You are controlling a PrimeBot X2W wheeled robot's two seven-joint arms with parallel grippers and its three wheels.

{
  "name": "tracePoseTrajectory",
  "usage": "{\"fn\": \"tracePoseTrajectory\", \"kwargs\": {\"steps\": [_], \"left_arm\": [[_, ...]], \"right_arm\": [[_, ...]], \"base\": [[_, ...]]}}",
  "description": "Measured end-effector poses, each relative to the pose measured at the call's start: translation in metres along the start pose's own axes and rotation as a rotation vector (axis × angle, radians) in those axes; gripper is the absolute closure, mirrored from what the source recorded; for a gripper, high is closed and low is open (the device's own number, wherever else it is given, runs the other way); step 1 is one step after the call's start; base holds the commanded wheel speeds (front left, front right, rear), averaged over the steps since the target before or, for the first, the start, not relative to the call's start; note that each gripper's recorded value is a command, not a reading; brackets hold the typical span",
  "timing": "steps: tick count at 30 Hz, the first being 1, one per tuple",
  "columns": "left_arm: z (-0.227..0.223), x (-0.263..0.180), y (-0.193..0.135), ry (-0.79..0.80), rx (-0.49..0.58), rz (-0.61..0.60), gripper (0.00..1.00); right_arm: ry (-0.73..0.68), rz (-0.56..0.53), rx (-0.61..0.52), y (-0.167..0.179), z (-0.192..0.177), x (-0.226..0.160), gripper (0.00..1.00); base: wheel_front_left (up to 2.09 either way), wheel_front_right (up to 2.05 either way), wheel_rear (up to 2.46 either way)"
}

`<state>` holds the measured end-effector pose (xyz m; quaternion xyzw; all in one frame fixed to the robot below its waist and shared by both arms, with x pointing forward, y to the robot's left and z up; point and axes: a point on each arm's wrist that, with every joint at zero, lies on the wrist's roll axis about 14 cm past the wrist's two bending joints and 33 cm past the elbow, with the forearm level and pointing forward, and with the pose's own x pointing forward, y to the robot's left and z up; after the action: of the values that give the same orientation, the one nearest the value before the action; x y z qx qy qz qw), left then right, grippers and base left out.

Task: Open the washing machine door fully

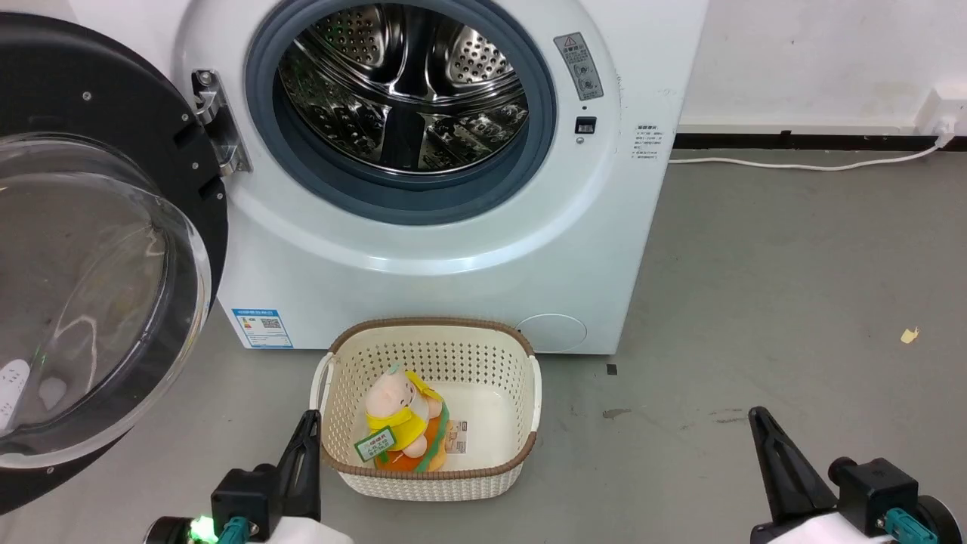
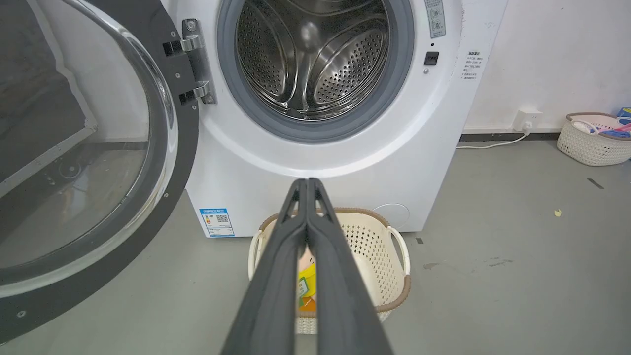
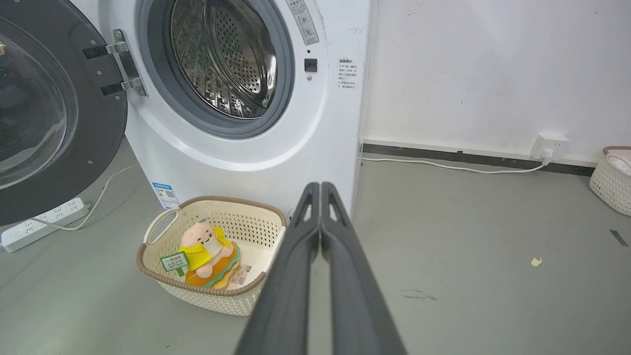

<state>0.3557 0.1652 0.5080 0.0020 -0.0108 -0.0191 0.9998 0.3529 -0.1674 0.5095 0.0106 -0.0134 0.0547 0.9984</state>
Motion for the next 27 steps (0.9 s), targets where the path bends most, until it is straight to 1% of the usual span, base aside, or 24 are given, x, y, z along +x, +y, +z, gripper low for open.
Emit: {"fn": "tracePoseTrajectory", "kwargs": {"steps": [27], "left_arm": [[0.0067,0.0067,0.0037,0.015,0.014,0.011,1.0]], "right_arm": [[0.025,0.011,-0.031,0.0023,0.0041,0.0069,1.0]], "base": [[0.0,0.0,0.0]]}}
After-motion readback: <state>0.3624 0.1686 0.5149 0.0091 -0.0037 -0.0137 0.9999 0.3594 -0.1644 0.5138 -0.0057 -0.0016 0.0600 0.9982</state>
